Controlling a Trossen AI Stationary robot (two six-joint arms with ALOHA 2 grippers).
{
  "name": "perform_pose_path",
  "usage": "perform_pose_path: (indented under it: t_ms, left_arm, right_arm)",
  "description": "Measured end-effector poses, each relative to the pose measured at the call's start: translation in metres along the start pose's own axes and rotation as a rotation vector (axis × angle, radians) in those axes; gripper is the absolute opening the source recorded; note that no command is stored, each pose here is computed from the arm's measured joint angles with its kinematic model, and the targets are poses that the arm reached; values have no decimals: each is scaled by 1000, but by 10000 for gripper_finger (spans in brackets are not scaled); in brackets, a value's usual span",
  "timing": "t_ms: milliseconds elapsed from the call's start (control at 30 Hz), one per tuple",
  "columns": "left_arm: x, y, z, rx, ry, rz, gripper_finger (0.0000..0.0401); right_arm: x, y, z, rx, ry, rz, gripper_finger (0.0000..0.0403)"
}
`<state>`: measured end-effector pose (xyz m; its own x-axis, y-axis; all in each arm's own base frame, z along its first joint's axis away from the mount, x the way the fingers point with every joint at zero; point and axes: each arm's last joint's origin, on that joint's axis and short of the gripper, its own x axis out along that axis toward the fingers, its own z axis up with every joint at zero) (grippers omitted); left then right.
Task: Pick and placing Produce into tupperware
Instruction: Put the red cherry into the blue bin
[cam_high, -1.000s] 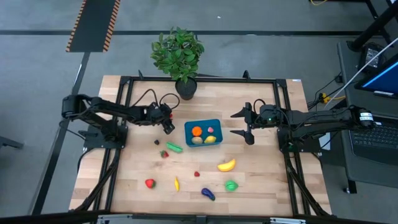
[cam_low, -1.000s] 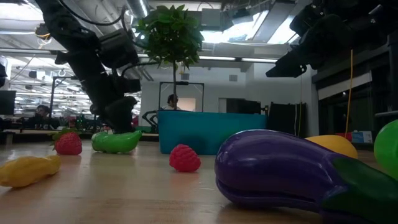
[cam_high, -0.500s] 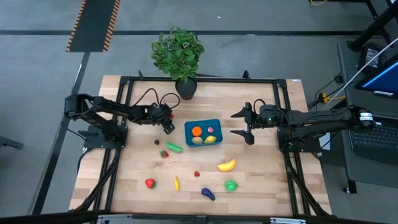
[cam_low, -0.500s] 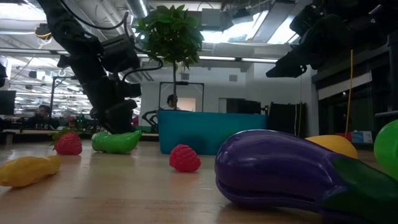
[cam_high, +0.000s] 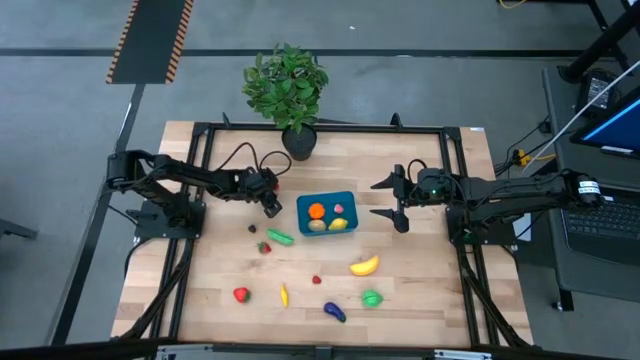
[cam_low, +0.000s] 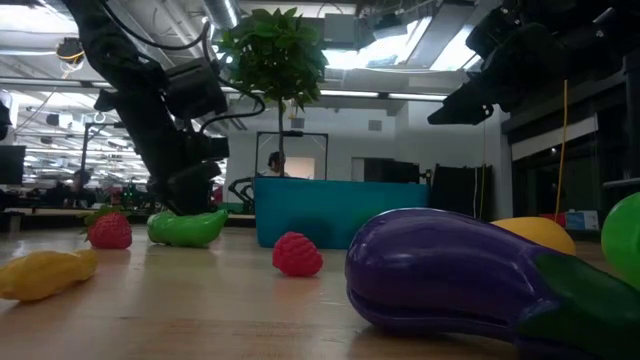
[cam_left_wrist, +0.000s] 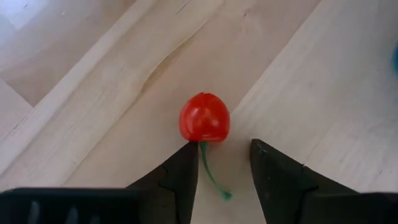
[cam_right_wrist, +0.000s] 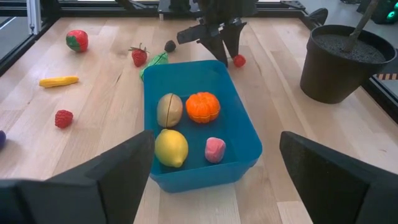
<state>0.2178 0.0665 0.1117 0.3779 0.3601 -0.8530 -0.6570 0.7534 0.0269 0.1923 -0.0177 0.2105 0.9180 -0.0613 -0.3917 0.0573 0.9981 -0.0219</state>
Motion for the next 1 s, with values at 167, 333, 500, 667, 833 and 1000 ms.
perform_pose_path:
  t_ms: [167,333,500,667,833,1000]
  left_arm:
    - [0,0,0,19,1,3,93]
    - [1,1,-1,24,-1,19,33]
    - [1,1,-1,29,0,29,5]
    - [1,1,-1,56,-8,27,2]
    - [-7,1,4,87,-60,5,1]
    - [-25,3,12,73,-144,-22,1]
  right_arm:
    - [0,0,0,0,0,0,348]
    - [0,0,0,0,0,0,348]
    - [0,0,0,0,0,0,348]
    - [0,0,0,0,0,0,348]
    - [0,0,0,0,1,0,348]
    - [0,0,0,0,1,0,348]
